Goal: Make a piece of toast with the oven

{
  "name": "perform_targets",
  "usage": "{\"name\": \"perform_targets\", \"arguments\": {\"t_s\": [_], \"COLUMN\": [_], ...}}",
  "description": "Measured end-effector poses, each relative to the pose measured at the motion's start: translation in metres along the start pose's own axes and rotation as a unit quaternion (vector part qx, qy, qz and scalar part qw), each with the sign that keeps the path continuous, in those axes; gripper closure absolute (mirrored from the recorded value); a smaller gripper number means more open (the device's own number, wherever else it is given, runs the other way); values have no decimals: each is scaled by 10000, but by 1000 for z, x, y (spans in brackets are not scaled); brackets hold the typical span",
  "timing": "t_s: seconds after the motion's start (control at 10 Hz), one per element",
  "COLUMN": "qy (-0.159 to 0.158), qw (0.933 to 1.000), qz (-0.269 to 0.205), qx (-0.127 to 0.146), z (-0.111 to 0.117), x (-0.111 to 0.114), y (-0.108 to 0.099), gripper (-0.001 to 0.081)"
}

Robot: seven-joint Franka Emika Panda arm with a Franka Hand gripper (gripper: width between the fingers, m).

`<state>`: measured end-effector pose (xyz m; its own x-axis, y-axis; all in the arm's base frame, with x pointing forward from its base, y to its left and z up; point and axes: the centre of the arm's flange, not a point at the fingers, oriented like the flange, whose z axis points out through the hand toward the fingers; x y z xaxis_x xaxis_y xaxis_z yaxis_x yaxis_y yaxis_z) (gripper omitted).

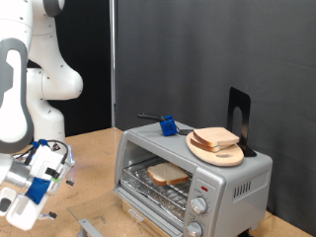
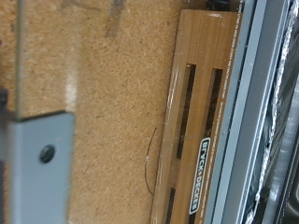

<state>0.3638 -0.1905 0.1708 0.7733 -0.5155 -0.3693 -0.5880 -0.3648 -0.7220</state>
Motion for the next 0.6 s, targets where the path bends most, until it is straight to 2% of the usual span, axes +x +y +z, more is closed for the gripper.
{"name": "perform_targets", "arguments": {"t_s": [0.6], "qy": [54], "qw": [9999], "qz": [89], "qx": [-5], "z": [39], "x": [-4], "y": [-1], "gripper": [6]}}
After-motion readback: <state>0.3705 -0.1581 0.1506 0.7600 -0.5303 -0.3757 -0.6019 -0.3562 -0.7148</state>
